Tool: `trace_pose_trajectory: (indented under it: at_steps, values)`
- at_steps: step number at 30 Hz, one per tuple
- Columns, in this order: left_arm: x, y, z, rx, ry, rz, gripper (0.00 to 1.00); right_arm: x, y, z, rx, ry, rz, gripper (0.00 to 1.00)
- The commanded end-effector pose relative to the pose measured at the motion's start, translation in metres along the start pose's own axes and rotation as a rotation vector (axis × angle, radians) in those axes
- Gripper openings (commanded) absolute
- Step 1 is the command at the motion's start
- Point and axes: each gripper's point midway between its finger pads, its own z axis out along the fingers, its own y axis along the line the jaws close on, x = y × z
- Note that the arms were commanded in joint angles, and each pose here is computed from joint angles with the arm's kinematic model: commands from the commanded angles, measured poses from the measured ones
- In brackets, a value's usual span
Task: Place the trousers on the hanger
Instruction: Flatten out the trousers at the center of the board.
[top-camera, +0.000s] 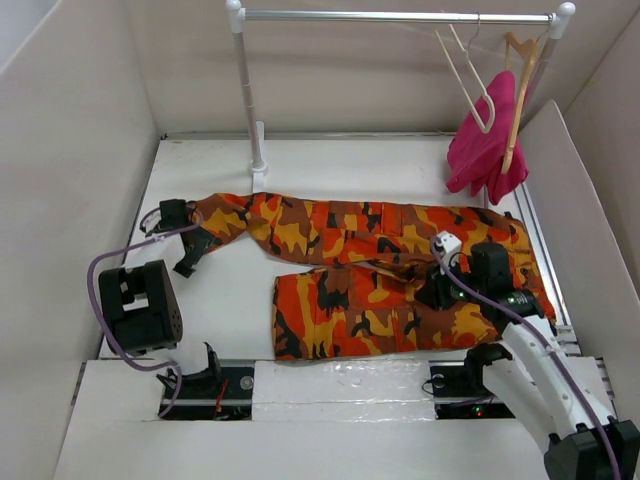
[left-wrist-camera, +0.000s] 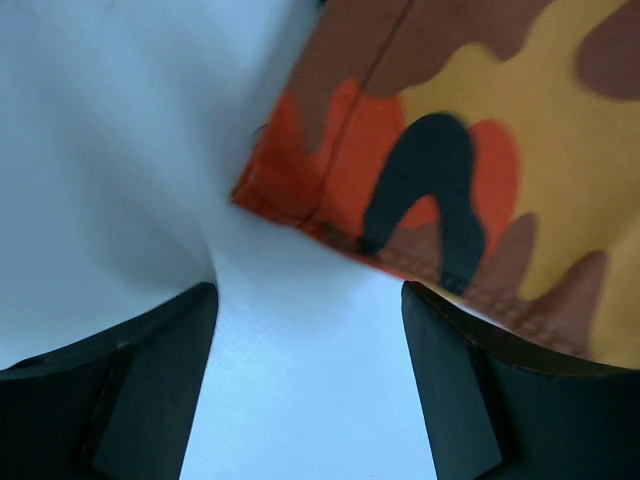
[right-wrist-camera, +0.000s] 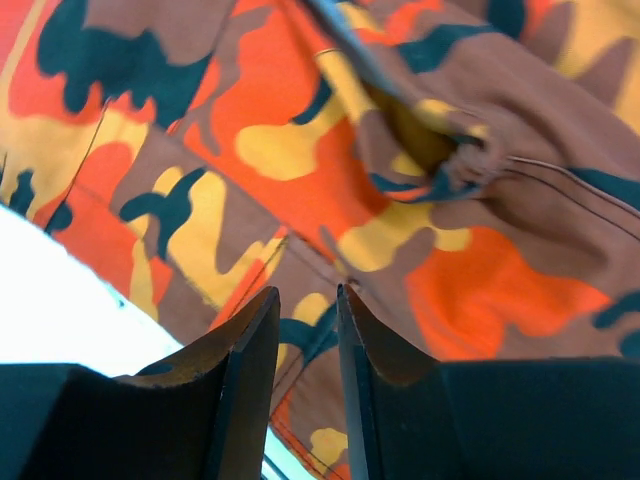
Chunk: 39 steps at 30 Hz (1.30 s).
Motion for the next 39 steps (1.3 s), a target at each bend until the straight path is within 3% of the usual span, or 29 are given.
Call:
trace_pose_trajectory:
  at_steps: [1, 5, 8, 9, 11, 13, 17, 20, 21, 23, 24, 25, 27, 28, 29, 30, 31, 33, 34, 36, 37, 38, 39]
  values:
    - [0.002, -0.004, 0.018, -0.048, 0.029, -0.058, 0.70, -0.016, 0.009, 0.001, -0.008, -0.035, -0.076, 0.35]
    - [0.007, 0.005, 0.036, -0.121, 0.046, -0.077, 0.65, -0.025, 0.028, 0.004, -0.049, -0.040, -0.095, 0.35]
    - [-0.002, -0.010, 0.039, -0.083, 0.037, -0.091, 0.36, -0.026, 0.031, 0.005, -0.039, -0.030, -0.097, 0.35]
    - [-0.005, -0.012, 0.039, -0.086, 0.031, -0.086, 0.14, -0.029, 0.031, 0.004, -0.031, -0.030, -0.100, 0.35]
    - [-0.022, -0.009, 0.039, -0.125, 0.009, -0.080, 0.00, -0.029, 0.033, 0.003, -0.027, -0.022, -0.099, 0.35]
    - [-0.038, -0.006, 0.038, -0.146, 0.001, -0.065, 0.00, -0.032, 0.038, 0.000, -0.030, -0.030, -0.107, 0.36]
    - [-0.093, 0.014, 0.024, -0.175, -0.084, -0.128, 0.00, -0.036, 0.048, 0.002, -0.068, -0.026, -0.131, 0.48]
    - [-0.127, -0.001, -0.003, -0.112, -0.170, -0.109, 0.00, -0.028, 0.051, 0.013, -0.089, 0.037, -0.162, 0.57]
    - [-0.132, -0.004, -0.009, -0.098, -0.180, -0.101, 0.05, -0.026, 0.054, 0.016, -0.104, 0.054, -0.167, 0.58]
    - [-0.142, -0.020, -0.029, -0.006, -0.210, -0.069, 0.35, -0.024, 0.060, 0.026, -0.139, 0.076, -0.180, 0.60]
    - [-0.143, -0.021, -0.035, 0.007, -0.219, -0.050, 0.67, -0.024, 0.064, 0.030, -0.160, 0.079, -0.184, 0.61]
    - [-0.143, -0.022, -0.046, 0.029, -0.234, -0.043, 0.78, -0.029, 0.066, 0.034, -0.170, 0.066, -0.192, 0.61]
    - [-0.131, -0.032, -0.058, 0.083, -0.221, 0.015, 0.87, -0.035, 0.080, 0.044, -0.220, 0.071, -0.215, 0.58]
    - [-0.120, -0.039, -0.072, 0.115, -0.231, 0.051, 0.87, -0.043, 0.087, 0.048, -0.242, 0.050, -0.236, 0.36]
    - [-0.113, -0.043, -0.079, 0.135, -0.233, 0.073, 0.87, -0.049, 0.093, 0.052, -0.259, 0.046, -0.257, 0.21]
    - [-0.103, -0.046, -0.085, 0.155, -0.227, 0.097, 0.85, -0.054, 0.110, 0.061, -0.303, 0.069, -0.294, 0.07]
    - [-0.088, -0.055, -0.100, 0.208, -0.232, 0.144, 0.84, -0.058, 0.120, 0.067, -0.331, 0.073, -0.327, 0.00]
    - [-0.063, -0.064, -0.122, 0.292, -0.220, 0.197, 0.79, -0.065, 0.150, 0.086, -0.389, 0.117, -0.429, 0.01]
    - [-0.061, -0.062, -0.127, 0.306, -0.235, 0.195, 0.77, -0.066, 0.159, 0.094, -0.402, 0.136, -0.460, 0.08]
    - [-0.042, -0.067, -0.139, 0.387, -0.201, 0.225, 0.68, -0.069, 0.169, 0.111, -0.415, 0.169, -0.525, 0.31]
    - [-0.031, -0.063, -0.147, 0.430, -0.187, 0.229, 0.66, -0.076, 0.182, 0.128, -0.437, 0.184, -0.548, 0.47]
    - [-0.025, -0.063, -0.152, 0.460, -0.173, 0.233, 0.63, -0.082, 0.185, 0.137, -0.445, 0.180, -0.565, 0.53]
    - [-0.024, -0.060, -0.162, 0.486, -0.192, 0.230, 0.55, -0.086, 0.192, 0.145, -0.457, 0.179, -0.575, 0.57]
